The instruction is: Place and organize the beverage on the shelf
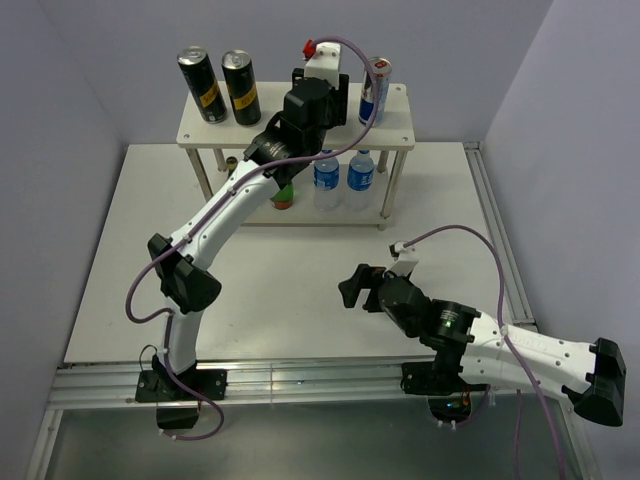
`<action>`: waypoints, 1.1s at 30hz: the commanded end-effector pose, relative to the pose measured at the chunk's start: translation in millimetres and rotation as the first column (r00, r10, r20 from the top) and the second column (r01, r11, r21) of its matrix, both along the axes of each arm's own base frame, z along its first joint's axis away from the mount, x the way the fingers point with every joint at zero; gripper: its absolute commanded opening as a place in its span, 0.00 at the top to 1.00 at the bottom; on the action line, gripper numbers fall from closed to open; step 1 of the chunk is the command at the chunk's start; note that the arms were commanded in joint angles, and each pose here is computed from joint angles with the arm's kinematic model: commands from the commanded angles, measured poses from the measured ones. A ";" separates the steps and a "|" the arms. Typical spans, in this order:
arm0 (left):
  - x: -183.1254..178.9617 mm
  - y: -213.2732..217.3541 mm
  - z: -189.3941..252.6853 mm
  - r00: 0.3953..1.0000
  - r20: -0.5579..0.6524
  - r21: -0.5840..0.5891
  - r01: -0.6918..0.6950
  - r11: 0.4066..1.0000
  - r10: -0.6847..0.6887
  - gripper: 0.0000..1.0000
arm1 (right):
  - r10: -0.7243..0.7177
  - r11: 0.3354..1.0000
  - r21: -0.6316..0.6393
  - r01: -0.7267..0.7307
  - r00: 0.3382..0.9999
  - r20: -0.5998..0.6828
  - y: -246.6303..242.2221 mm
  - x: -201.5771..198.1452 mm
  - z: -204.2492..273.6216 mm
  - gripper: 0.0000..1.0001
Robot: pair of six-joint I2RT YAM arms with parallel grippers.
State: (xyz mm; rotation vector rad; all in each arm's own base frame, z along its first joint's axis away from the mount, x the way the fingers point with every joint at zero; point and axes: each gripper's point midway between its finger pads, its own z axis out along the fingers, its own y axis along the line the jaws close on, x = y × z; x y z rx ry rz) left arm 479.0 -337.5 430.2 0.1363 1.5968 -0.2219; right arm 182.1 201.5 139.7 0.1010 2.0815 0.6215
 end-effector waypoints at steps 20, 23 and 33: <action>8.4 -11.4 30.0 0.995 0.087 -0.096 0.063 0.993 -0.055 0.13 | -0.026 0.999 0.026 0.025 1.000 0.003 12.9 1.6 -5.4 0.00; 10.4 -11.8 27.1 0.995 0.083 -0.094 0.064 0.994 -0.057 0.12 | -0.026 0.999 0.024 0.026 1.000 0.003 13.5 1.5 -5.8 0.00; 12.0 -10.4 13.0 0.997 0.058 -0.082 0.052 0.995 -0.047 0.13 | -0.025 1.000 0.018 0.025 1.000 0.000 15.5 1.3 -8.3 0.00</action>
